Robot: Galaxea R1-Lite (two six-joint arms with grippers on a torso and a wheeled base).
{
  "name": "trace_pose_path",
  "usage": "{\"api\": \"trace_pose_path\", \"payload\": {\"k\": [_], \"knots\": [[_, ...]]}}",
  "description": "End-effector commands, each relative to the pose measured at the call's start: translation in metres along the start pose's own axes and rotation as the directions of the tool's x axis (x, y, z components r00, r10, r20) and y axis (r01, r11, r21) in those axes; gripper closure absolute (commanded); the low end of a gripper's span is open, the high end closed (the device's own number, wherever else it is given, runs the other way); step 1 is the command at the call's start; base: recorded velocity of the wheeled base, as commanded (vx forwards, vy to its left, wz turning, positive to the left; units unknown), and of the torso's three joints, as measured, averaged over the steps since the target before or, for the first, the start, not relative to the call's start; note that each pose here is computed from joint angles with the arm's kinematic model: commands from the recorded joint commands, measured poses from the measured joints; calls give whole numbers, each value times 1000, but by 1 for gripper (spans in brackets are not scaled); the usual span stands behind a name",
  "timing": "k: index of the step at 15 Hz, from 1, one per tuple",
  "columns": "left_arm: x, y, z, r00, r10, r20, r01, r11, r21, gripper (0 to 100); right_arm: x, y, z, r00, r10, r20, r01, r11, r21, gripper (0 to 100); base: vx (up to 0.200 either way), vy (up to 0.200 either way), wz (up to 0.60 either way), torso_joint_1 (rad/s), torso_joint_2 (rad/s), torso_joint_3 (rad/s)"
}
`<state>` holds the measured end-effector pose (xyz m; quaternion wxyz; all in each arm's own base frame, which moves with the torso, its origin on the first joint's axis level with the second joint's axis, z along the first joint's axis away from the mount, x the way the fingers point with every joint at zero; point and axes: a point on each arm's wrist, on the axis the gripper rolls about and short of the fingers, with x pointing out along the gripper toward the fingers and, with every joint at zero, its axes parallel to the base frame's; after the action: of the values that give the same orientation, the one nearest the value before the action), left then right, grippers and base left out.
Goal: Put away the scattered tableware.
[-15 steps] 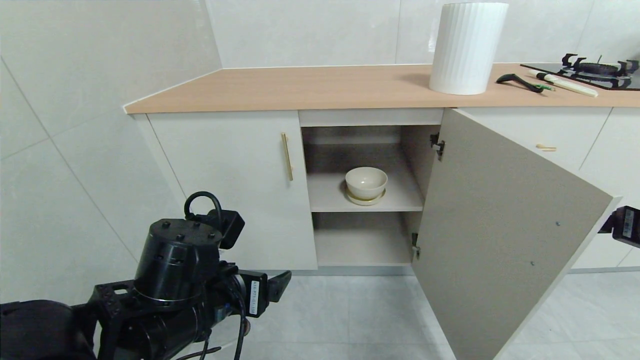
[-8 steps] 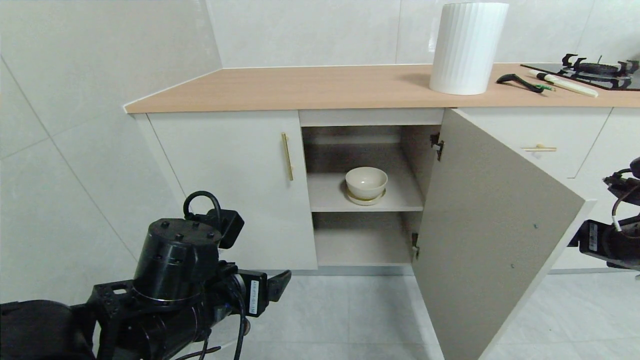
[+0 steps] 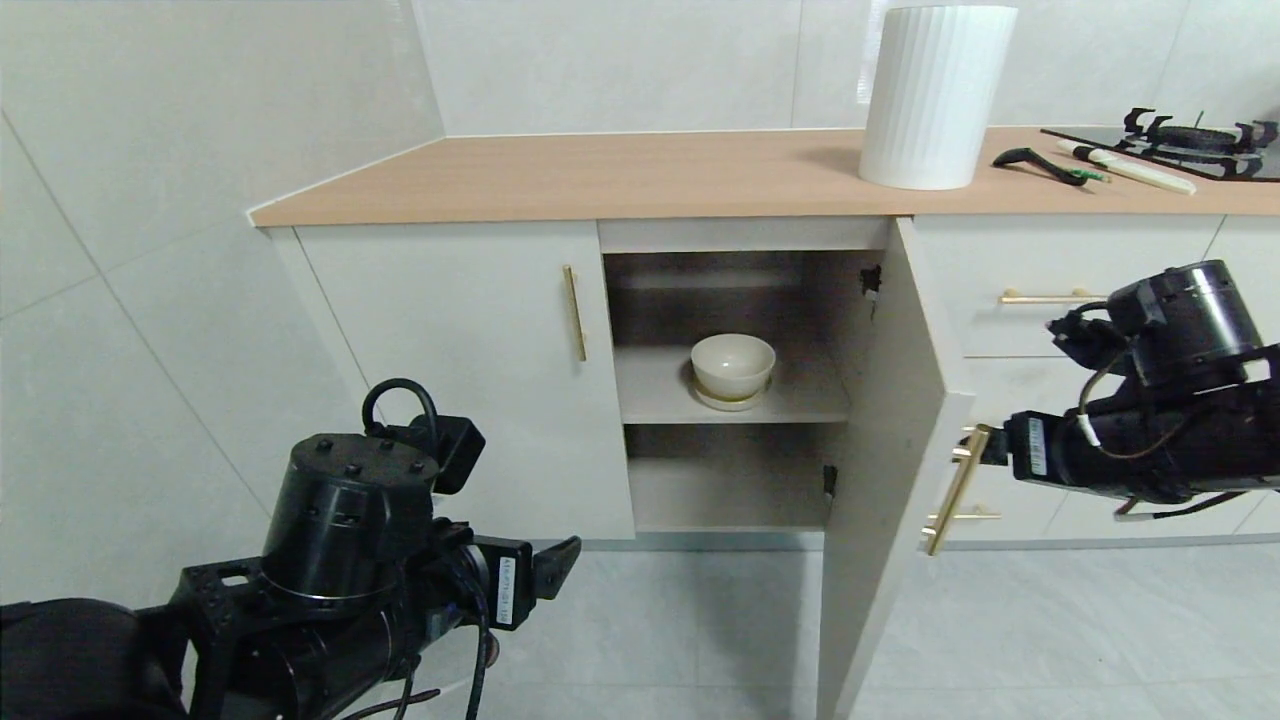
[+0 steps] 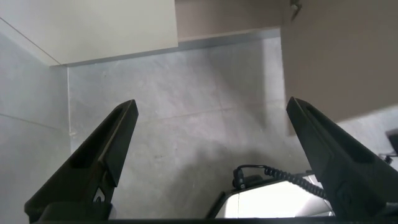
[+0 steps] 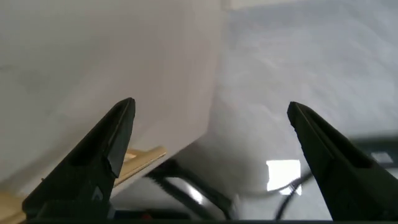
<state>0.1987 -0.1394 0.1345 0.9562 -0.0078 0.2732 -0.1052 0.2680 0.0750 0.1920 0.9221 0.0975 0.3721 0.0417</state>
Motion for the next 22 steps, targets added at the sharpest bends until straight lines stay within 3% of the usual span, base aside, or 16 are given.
{"api": "trace_pose_path", "payload": {"k": [1, 3, 6, 11, 19, 22], "knots": [[-1, 0, 1, 1000, -1, 3, 1, 1000, 0, 0, 16, 38, -4, 996, 79, -37, -81, 994, -74, 0, 0, 0, 0, 0, 0, 0], [0, 1, 0, 1000, 4, 2, -4, 1000, -2, 0, 24, 57, -11, 991, 114, -69, -122, 986, -115, 0, 0, 0, 0, 0, 0, 0], [-4, 3, 4, 1000, 4, 21, -3, 1000, -12, 0, 37, 70, -14, 988, 126, -92, -138, 981, -134, 0, 0, 0, 0, 0, 0, 0], [-12, 4, 9, 999, -4, 53, 5, 1000, -20, 0, 69, 90, -13, 979, 203, 10, -200, 971, -131, 0, 0, 0, 0, 0, 0, 0], [-14, 5, 10, 998, -5, 60, 6, 1000, -20, 0, 88, 98, -9, 960, 256, 116, -252, 966, -54, 0, 0, 0, 0, 0, 0, 0], [-13, 5, 9, 998, -5, 56, 6, 1000, -16, 0, 94, 99, -13, 963, 250, 101, -245, 968, -57, 0, 0, 0, 0, 0, 0, 0]]}}
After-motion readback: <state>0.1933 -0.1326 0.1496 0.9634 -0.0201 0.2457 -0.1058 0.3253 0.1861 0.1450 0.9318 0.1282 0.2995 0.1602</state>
